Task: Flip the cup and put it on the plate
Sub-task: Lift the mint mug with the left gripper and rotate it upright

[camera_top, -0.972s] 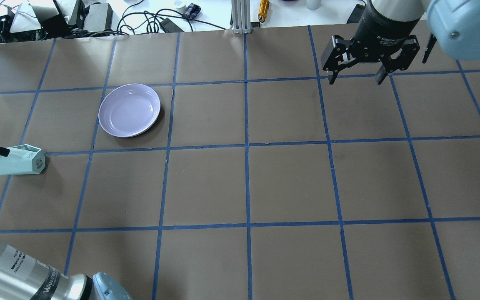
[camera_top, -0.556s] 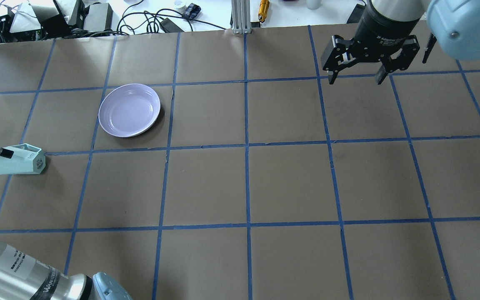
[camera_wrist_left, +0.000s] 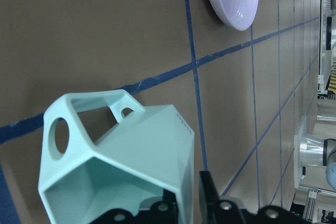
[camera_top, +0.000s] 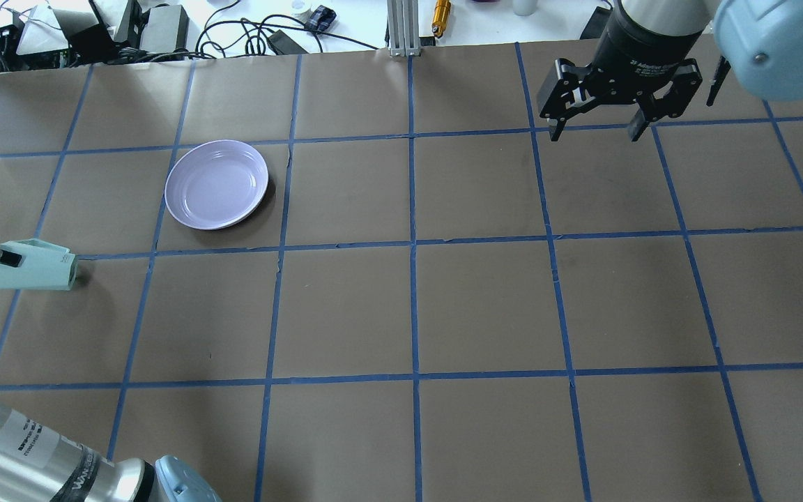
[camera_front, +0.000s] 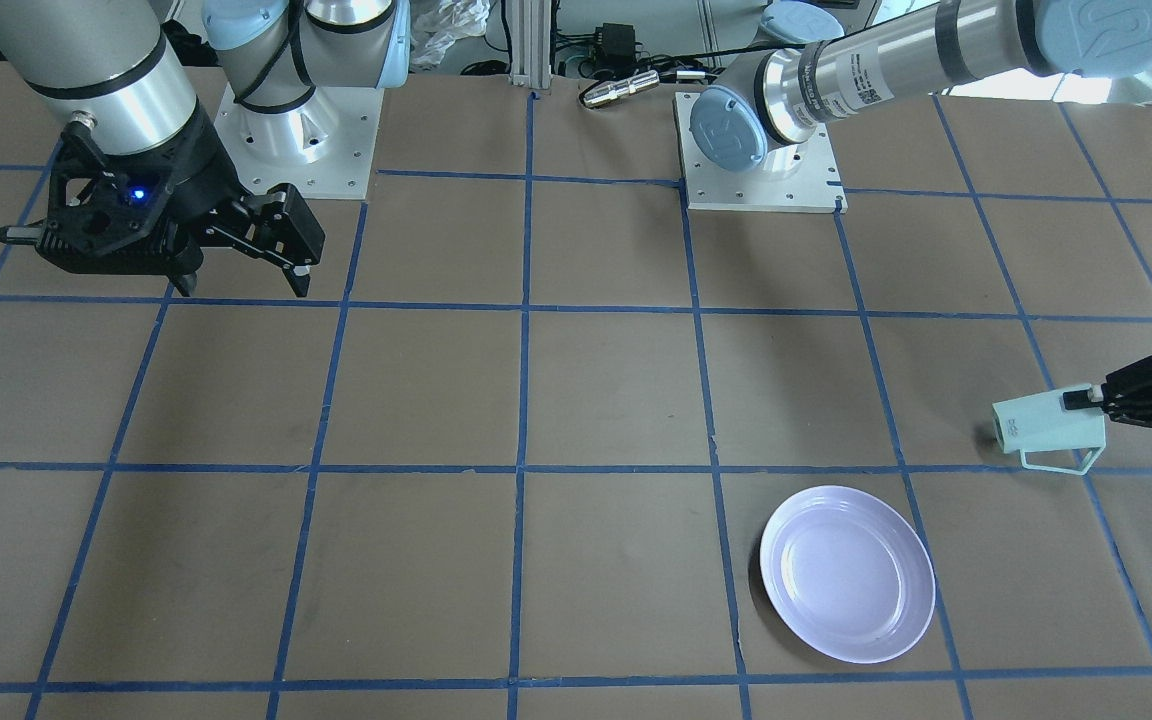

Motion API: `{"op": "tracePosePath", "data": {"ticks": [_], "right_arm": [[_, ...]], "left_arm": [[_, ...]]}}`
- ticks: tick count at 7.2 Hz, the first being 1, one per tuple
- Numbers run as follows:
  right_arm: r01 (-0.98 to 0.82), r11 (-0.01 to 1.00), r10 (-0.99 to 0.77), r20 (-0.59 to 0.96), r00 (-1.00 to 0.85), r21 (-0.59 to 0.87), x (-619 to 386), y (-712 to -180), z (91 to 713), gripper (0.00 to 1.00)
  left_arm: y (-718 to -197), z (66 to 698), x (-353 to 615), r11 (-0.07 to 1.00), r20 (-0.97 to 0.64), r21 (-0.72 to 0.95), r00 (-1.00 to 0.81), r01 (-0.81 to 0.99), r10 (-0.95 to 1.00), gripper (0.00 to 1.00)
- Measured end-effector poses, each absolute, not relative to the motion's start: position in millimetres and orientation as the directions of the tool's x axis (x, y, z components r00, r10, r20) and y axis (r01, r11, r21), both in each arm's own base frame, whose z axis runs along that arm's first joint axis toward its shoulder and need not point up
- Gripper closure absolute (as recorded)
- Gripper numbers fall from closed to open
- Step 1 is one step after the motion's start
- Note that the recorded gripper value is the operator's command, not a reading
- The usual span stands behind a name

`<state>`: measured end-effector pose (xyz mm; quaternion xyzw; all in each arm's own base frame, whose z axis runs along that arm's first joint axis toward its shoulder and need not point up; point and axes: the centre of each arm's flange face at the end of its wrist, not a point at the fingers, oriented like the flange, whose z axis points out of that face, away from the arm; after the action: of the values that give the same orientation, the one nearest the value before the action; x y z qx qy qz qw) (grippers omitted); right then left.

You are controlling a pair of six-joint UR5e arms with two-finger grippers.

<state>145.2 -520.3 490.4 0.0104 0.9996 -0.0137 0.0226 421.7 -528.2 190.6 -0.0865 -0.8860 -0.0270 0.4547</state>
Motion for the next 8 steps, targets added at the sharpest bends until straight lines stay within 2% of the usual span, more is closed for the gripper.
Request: {"op": "tracePosePath", "data": {"ticks": [3, 8], "right_arm": [[0.022, 0.999, 0.020, -0.045, -0.999, -0.027, 145.2, -520.3, 490.4, 0.00], [0.022, 0.999, 0.020, -0.045, -0.999, -0.026, 145.2, -520.2, 490.3, 0.00]], "left_arm": [[-532.1, 214.7, 414.8, 0.981, 0.793, -0.042, -0.591, 0.191, 0.149, 1.00], [-556.8, 329.4, 328.9, 0.978, 0.702, 0.043, -0.703, 0.206, 0.117, 1.00]]}}
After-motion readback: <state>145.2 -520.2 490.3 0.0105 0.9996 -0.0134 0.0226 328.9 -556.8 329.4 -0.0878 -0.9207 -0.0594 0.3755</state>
